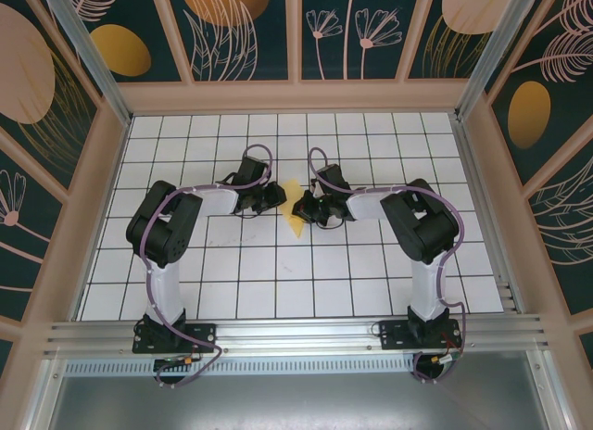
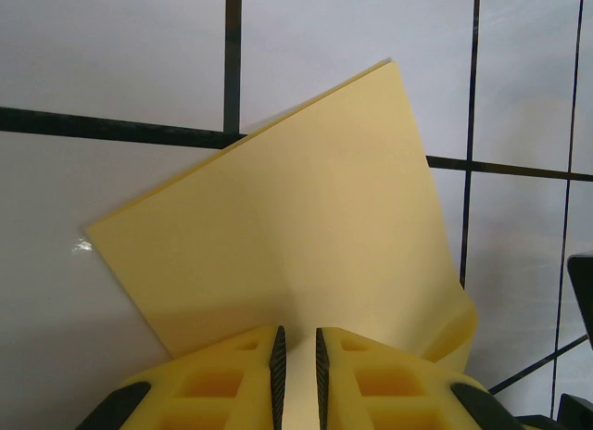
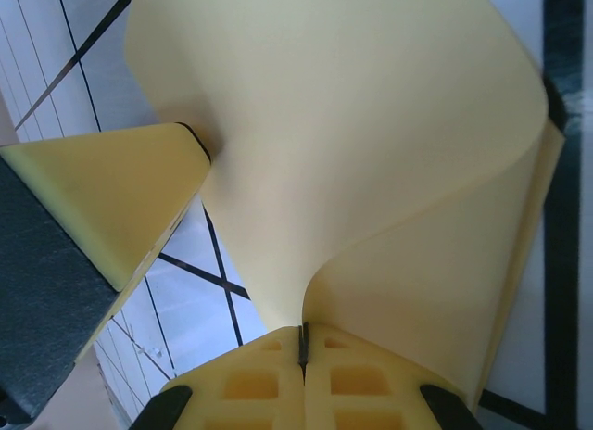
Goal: Fold a paper plane with a square sheet of paper (pick it up from the middle)
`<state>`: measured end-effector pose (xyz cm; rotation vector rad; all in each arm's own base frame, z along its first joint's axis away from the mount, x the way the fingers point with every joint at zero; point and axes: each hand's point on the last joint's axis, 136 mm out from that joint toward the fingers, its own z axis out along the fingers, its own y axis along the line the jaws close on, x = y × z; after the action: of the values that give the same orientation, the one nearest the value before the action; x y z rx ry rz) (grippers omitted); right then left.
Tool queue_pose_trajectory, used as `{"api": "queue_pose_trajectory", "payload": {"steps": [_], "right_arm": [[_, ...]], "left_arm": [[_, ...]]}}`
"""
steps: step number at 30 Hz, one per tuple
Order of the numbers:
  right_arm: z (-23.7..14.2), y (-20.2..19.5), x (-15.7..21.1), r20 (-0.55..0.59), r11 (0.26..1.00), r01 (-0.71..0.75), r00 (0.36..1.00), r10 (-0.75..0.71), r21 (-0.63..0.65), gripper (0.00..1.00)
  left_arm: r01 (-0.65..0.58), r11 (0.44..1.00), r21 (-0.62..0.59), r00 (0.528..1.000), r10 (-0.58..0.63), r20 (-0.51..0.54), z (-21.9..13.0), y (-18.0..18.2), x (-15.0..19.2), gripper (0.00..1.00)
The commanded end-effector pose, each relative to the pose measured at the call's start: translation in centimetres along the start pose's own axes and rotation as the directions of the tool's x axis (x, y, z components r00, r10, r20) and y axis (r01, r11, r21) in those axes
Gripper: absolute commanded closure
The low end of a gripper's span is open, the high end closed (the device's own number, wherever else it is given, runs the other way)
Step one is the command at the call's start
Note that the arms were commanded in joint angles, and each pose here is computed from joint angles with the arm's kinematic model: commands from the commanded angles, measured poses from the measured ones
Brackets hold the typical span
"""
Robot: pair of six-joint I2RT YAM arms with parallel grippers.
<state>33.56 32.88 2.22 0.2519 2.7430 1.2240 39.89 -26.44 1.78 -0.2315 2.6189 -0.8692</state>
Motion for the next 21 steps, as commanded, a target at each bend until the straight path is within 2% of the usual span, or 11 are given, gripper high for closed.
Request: {"api": "queue_pose_trajectory", "payload": {"steps": [1,12,17,21], "right_arm": [[0.7,-0.9,-0.1,-0.002,0.999,0.002,1.000,-0.002,0.038,0.99],[0.8,-2.3,0.1,0.000,0.995,-0.028,1.000,0.028,0.091,0.95],[0.9,-2.7,0.4,-0.006,0.994,-0.037,0.999,0.038,0.102,0.80],[0.8,-2.8,0.6,-0.010,0.994,-0.039,0.999,0.040,0.099,0.73]], "left_arm": [[0.002,1.000,-0.028,0.998,-0.003,-0.055,0.8,1.1,1.3,0.79],[0.001,1.000,-0.020,0.999,-0.002,-0.036,0.3,0.5,0.8,0.79],[0.008,1.000,-0.025,1.000,-0.008,0.011,-0.8,0.0,-0.4,0.78],[0.043,0.999,-0.015,0.996,-0.041,0.083,-2.8,-0.5,-2.1,0.77]]}}
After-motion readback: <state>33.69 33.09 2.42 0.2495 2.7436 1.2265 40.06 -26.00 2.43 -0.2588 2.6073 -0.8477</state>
